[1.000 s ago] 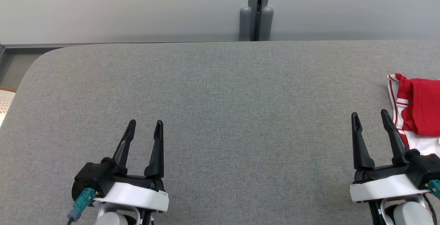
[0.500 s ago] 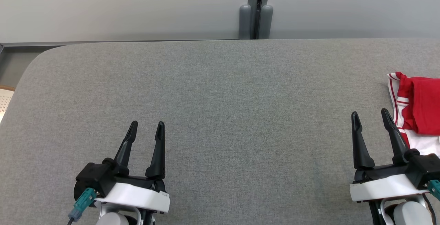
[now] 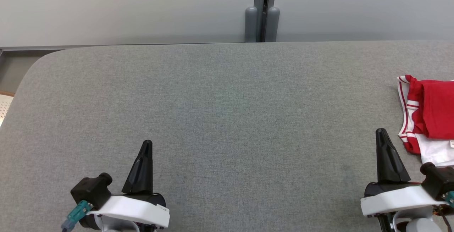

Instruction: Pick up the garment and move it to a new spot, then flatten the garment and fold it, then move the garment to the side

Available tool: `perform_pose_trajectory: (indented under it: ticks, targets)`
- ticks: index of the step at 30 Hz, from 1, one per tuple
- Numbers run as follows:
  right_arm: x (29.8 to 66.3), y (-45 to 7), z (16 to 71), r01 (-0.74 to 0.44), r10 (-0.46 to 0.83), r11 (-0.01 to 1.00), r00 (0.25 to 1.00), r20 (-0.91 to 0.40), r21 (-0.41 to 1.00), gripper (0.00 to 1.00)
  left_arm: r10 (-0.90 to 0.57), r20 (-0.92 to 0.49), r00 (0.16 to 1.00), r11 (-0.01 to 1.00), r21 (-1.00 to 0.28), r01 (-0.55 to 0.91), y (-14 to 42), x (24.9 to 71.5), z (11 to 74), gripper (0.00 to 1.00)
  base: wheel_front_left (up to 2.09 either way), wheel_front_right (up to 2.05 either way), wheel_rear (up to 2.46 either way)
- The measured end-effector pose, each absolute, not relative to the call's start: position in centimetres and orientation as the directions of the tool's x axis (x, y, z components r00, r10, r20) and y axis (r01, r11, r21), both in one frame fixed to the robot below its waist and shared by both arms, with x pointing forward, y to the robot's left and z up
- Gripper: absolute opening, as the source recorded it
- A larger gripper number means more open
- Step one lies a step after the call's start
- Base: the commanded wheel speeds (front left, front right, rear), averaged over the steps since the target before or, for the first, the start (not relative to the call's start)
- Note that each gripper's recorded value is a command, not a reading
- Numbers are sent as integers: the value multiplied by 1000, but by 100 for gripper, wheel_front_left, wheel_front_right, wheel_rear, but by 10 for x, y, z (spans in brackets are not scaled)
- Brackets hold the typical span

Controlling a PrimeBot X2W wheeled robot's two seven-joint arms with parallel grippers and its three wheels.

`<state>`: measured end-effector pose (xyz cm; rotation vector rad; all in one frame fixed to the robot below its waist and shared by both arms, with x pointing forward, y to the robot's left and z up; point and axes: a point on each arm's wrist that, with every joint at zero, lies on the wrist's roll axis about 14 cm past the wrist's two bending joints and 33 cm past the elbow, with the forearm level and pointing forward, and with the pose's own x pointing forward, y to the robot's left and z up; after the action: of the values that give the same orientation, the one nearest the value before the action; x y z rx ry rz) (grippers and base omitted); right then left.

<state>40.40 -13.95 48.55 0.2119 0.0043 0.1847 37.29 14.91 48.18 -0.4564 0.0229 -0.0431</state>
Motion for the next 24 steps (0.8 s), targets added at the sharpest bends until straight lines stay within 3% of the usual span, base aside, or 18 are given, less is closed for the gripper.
perform_pose_trajectory:
  ticks: [24]
  targets:
    - [403,-164,483,-43,78,815,996,-35,578,0,1,-79,997,703,-709,-56,171,376,475,0,0,0,0]
